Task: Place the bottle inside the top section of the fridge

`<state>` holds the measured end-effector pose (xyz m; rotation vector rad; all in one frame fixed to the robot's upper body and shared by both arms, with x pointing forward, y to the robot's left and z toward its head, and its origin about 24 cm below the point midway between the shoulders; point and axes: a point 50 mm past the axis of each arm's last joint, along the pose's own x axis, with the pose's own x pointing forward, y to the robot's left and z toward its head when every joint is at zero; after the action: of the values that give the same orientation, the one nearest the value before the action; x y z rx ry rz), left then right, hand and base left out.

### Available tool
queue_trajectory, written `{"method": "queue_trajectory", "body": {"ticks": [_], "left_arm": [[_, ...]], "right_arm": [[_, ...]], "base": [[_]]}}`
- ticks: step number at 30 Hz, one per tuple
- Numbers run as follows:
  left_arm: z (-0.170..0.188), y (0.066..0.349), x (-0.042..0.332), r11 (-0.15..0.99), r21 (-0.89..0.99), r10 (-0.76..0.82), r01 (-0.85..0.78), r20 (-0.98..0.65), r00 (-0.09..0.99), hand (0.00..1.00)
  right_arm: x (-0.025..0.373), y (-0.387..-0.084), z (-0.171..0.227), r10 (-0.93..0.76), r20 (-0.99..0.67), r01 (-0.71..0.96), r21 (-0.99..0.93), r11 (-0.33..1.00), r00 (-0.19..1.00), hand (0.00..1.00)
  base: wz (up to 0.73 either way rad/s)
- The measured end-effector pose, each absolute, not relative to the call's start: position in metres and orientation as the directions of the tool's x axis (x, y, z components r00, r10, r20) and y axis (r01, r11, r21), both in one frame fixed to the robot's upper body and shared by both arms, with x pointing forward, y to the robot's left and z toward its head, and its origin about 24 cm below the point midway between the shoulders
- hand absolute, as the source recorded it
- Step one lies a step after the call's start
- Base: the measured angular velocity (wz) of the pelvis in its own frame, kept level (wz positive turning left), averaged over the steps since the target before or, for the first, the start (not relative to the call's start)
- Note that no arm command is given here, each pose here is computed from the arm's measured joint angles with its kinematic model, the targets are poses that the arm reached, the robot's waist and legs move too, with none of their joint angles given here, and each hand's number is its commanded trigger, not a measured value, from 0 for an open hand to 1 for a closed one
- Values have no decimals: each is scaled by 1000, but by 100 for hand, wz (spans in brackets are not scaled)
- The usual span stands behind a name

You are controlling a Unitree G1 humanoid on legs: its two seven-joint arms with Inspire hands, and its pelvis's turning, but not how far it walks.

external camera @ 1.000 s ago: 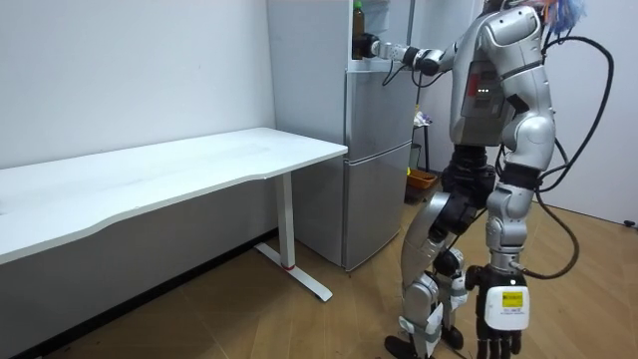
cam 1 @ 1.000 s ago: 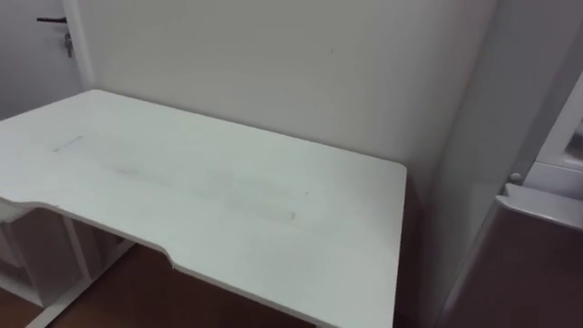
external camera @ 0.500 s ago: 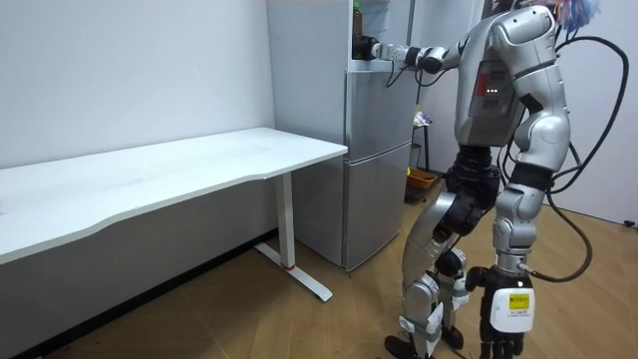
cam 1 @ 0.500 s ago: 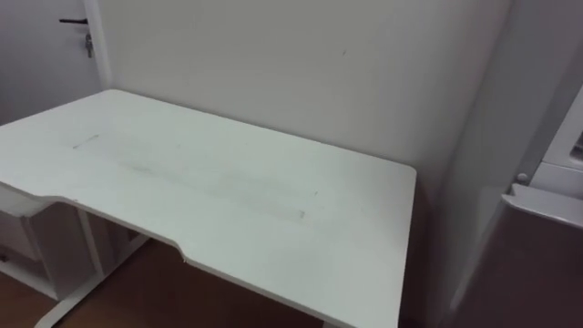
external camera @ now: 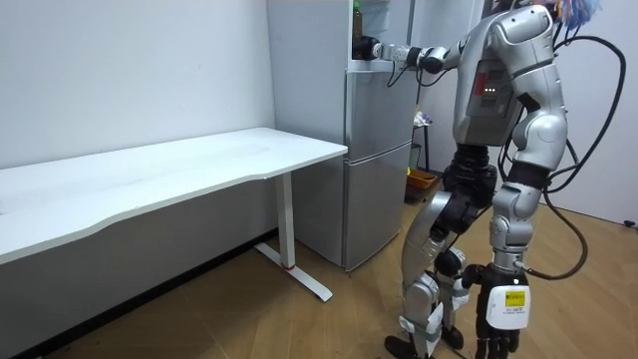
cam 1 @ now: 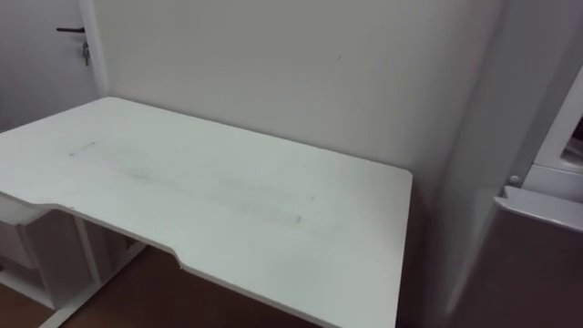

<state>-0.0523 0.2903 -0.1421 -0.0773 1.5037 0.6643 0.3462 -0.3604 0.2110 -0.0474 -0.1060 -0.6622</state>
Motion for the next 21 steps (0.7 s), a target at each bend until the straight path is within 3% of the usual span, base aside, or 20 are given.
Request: {"method": "queue_trajectory", "body": {"ticks": [21], "left_arm": [[-142, 291, -52, 813, 360, 363, -457, -928, -85, 0]], "right_arm": [[345, -360, 210, -627, 89, 630, -15, 776, 774, 0]], "base": [[0]]}}
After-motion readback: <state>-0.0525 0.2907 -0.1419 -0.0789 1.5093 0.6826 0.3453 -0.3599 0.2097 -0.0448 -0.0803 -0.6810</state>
